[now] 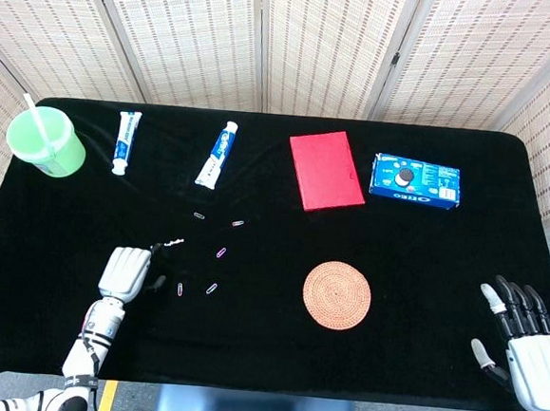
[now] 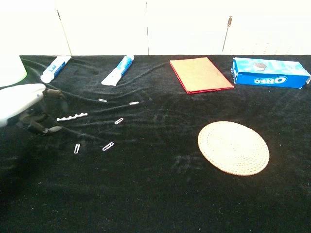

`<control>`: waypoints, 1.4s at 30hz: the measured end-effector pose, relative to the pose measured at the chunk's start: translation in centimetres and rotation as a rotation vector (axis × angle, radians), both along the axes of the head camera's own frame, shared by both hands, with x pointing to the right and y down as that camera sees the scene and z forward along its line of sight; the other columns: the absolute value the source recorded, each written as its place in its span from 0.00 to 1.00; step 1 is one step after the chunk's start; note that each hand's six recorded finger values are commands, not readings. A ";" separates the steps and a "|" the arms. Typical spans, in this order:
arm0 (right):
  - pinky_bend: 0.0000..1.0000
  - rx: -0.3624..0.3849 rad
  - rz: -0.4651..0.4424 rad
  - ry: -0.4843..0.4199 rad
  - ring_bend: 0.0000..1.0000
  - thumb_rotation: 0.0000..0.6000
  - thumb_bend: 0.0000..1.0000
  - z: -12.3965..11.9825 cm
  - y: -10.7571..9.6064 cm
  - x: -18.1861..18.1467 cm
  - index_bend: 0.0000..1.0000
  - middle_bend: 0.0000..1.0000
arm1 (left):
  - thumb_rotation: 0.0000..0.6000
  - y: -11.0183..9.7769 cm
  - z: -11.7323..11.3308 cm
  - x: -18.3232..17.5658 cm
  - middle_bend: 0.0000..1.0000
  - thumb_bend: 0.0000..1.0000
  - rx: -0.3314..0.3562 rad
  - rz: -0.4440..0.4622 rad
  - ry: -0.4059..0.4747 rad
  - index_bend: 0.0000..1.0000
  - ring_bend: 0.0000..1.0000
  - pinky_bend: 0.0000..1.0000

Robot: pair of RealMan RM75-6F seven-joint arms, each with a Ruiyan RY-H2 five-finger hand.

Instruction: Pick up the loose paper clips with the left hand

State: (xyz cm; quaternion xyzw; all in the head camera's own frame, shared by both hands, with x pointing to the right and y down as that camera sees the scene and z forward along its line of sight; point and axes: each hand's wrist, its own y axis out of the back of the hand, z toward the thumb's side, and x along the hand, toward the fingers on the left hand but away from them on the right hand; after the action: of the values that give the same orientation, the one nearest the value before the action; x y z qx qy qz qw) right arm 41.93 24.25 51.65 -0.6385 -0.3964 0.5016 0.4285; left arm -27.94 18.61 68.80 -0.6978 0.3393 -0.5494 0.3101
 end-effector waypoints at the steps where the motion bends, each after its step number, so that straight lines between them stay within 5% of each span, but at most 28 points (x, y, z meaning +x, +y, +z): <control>1: 0.00 0.000 0.001 0.000 0.00 1.00 0.35 0.0 -0.1 0.0 0.00 0.00 | 1.00 -0.3 0.1 0.3 1.00 0.37 0.007 -0.003 0.001 0.40 1.00 0.98; 12: 0.00 -0.072 0.003 0.007 0.00 1.00 0.35 1.5 -0.8 0.0 0.00 0.00 | 1.00 -2.8 1.9 2.8 1.00 0.37 0.050 -0.047 -0.034 0.50 1.00 0.99; 29: 0.00 -0.053 0.031 -0.004 0.00 1.00 0.35 0.7 -1.1 0.9 0.00 0.00 | 1.00 -4.9 6.8 2.8 1.00 0.42 -0.023 -0.087 -0.101 0.50 1.00 0.99; 42: 0.00 -0.059 0.038 0.001 0.00 1.00 0.35 0.9 -1.2 1.0 0.00 0.00 | 1.00 -5.6 7.5 1.8 1.00 0.44 -0.037 -0.109 -0.120 0.51 1.00 0.99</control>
State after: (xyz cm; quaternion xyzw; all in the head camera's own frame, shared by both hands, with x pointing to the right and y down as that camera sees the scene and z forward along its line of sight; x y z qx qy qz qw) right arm 42.91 23.05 52.59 -0.6431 -0.3932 0.5214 0.3999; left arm -26.10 13.04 76.30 -0.6496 0.3477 -0.6124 0.2866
